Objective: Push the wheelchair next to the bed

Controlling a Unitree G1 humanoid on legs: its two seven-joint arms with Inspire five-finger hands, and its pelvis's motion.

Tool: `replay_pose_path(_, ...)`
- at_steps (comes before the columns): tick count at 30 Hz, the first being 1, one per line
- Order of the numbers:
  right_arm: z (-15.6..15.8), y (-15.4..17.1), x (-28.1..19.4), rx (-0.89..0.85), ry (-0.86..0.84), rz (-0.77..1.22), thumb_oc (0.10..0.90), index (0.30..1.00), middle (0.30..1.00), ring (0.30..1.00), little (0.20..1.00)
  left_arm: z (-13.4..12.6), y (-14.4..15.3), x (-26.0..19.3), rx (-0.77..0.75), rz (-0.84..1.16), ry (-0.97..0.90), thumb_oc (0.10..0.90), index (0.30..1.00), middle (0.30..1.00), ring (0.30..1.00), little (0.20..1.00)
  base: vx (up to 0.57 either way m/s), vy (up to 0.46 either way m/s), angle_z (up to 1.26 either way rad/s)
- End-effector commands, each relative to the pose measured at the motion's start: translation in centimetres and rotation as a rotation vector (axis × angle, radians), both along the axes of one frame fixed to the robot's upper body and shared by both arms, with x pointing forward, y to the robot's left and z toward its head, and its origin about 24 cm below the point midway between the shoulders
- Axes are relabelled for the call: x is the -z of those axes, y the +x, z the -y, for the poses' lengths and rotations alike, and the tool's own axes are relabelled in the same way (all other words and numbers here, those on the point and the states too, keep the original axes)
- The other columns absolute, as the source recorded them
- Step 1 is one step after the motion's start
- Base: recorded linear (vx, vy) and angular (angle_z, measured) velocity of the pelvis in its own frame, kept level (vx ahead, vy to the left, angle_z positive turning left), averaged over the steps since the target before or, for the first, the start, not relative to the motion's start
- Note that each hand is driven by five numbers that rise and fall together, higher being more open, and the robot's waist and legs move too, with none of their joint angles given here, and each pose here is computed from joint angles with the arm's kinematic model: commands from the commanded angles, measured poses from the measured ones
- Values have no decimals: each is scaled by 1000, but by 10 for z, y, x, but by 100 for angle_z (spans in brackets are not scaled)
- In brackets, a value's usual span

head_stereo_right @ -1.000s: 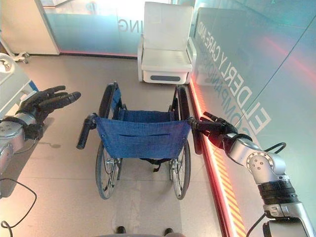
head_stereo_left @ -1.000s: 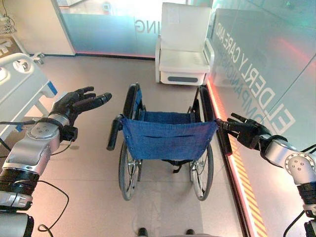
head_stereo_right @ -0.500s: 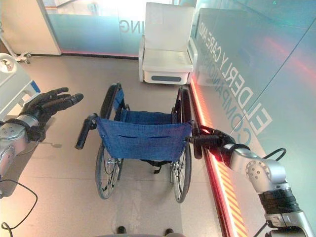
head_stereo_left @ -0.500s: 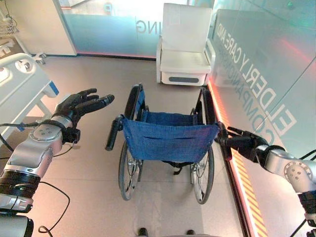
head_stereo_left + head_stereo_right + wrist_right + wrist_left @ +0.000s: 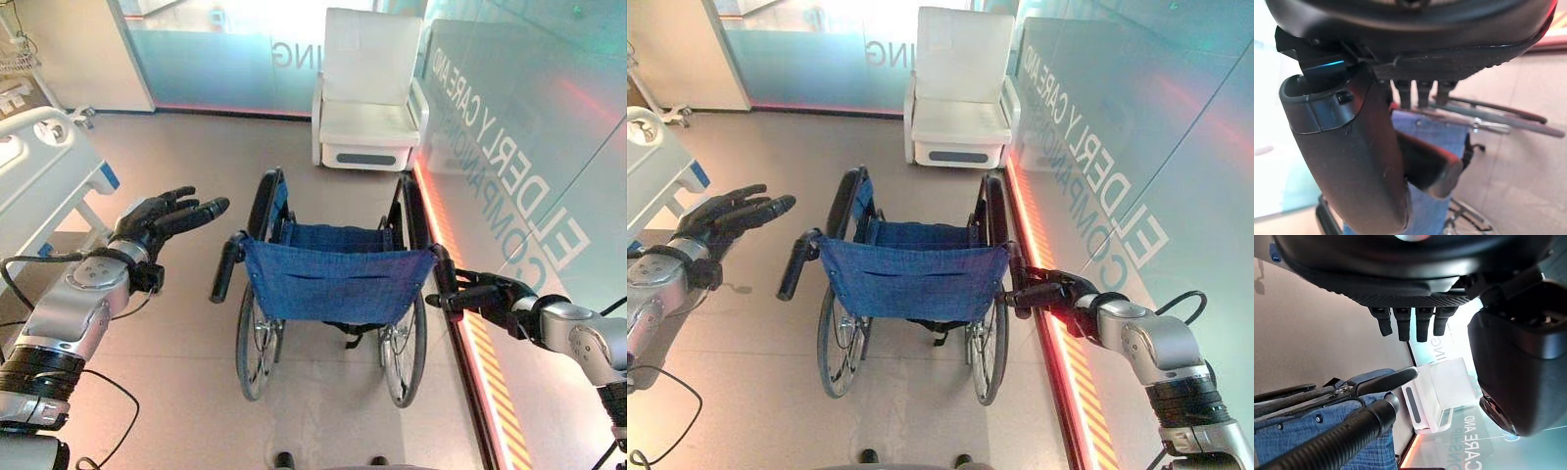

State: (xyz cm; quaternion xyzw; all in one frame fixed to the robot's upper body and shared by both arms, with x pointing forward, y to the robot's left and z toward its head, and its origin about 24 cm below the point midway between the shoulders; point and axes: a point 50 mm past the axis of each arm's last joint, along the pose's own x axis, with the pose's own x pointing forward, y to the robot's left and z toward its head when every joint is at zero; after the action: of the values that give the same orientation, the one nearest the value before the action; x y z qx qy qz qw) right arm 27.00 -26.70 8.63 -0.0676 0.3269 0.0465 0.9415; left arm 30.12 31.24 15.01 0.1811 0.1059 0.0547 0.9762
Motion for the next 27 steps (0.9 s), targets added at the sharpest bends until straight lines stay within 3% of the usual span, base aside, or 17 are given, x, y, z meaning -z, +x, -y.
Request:
replay_pose_path(1,-2,3,-6,-50,-27,36,800,900,900,900,900,-3,5,-64,-10,271,41,800,900,900,900,900,0,0,0)
replay_pose_path(3,-9,10,-19,-53,6,145,800,900,900,900,900,-3,6,-60,2,254,32,800,900,900,900,900,0,0,0)
replay_pose_path(9,-24,13,-28,-85,82,184,800,900,900,900,900,-3,4,-53,9,233,12,800,900,900,900,900,0,0,0)
replay_pose_path(17,-35,18,-41,-152,45,295,800,900,900,900,900,-2,2,-49,-2,209,-26,800,900,900,900,900,0,0,0)
replay_pose_path(27,-60,17,-32,-288,68,229,800,900,900,900,900,5,2,-28,45,76,-105,800,900,900,900,900,0,0,0)
